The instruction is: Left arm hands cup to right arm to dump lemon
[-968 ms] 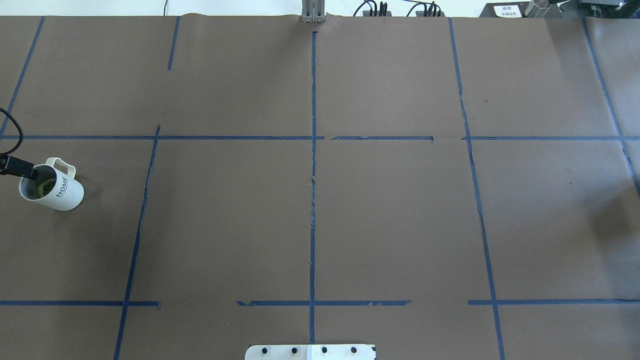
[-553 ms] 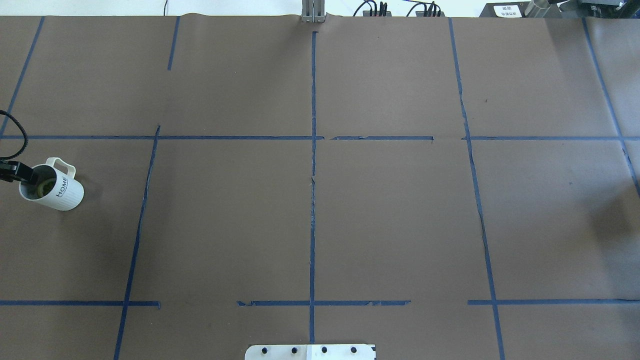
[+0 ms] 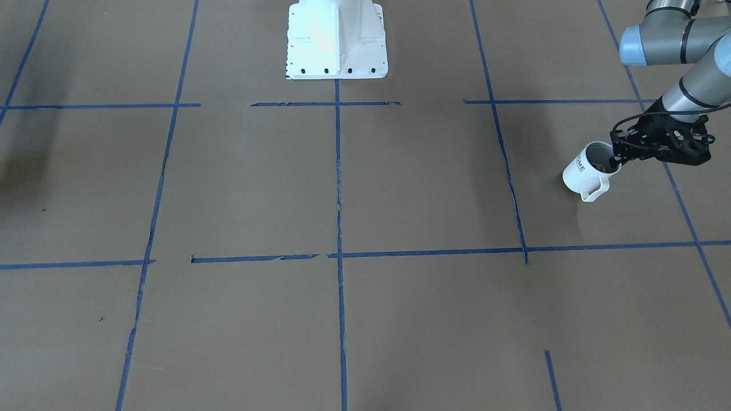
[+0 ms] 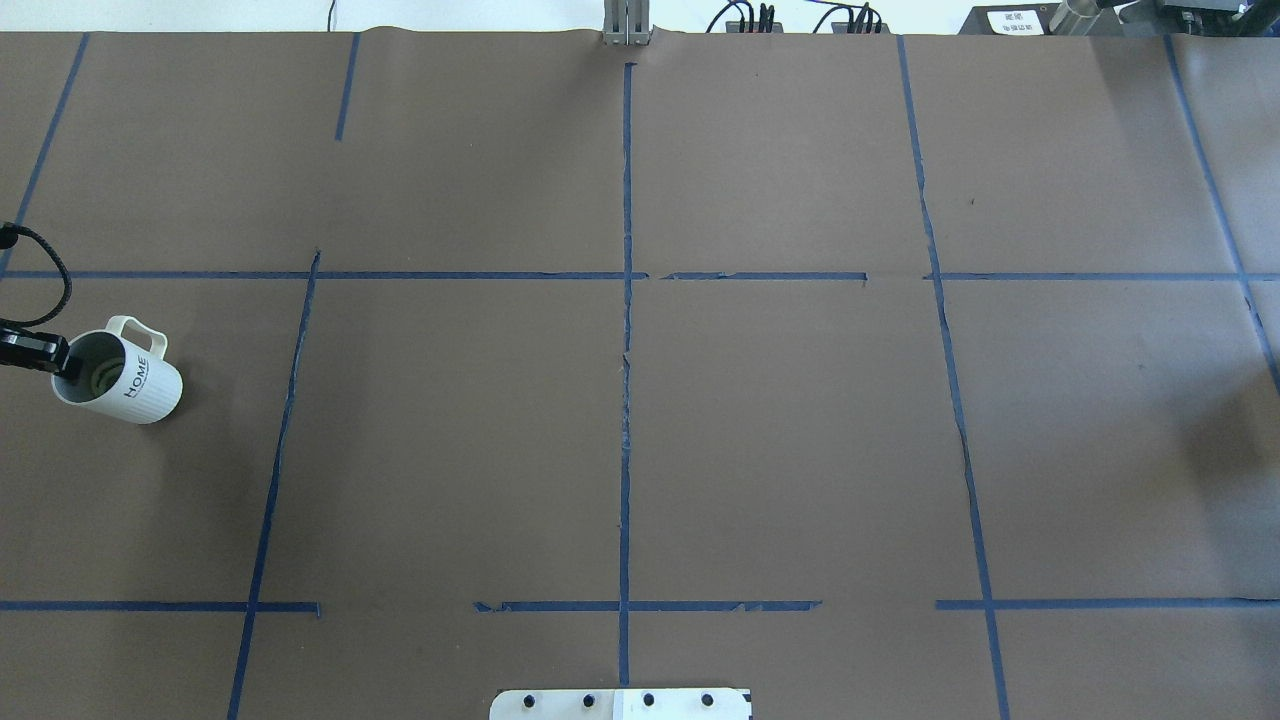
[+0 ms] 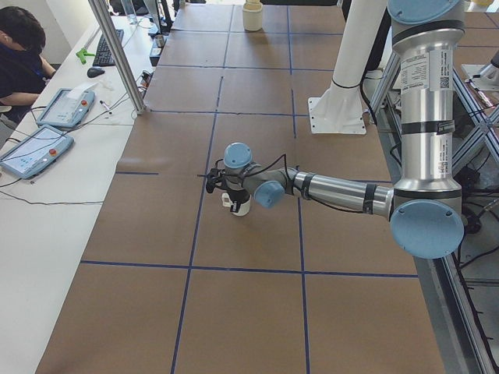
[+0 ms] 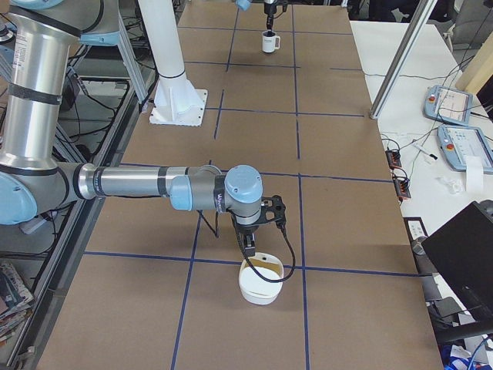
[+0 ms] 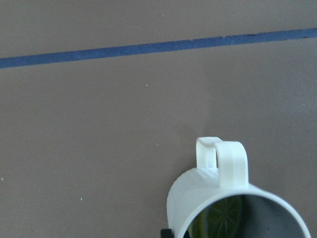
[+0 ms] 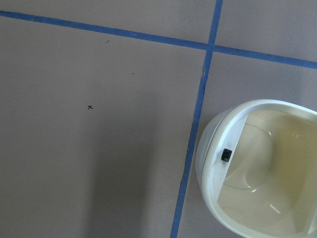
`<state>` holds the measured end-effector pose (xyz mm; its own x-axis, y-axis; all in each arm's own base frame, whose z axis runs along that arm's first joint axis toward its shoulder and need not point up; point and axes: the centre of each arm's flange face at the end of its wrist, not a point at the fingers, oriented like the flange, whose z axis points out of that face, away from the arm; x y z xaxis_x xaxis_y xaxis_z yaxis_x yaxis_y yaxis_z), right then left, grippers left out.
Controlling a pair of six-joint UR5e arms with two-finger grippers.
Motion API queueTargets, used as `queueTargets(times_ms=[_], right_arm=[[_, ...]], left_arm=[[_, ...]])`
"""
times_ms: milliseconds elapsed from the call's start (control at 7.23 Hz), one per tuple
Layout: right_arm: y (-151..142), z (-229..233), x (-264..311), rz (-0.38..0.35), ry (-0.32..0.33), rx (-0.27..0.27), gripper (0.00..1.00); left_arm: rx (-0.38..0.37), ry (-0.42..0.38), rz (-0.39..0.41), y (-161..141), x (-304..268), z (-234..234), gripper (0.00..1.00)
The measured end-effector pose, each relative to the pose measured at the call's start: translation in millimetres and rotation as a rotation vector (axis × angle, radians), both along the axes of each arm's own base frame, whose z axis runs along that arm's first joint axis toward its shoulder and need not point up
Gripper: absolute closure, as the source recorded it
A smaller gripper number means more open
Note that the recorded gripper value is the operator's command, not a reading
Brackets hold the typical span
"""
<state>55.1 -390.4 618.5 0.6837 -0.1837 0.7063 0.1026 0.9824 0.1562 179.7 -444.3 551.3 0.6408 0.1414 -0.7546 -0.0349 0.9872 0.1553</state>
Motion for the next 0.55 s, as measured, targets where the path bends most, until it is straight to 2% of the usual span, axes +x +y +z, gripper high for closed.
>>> queueTargets(times_ms=[277, 415, 553], right_arm=[[-1, -2, 0, -0.003, 0.001, 0.015, 0.0], [-4, -6, -2, -0.005, 0.001, 0.051, 0.01], [-11, -15, -6, -0.012, -0.001, 0.112, 0.01]], left_arm=[[-0.011, -0.01, -0.025, -5, -9, -47, 1.0], [-0.045, -0.019, -0.048, -11, -10, -83, 1.0], [-0.101, -0.016, -0.093, -19, -5, -117, 1.0]])
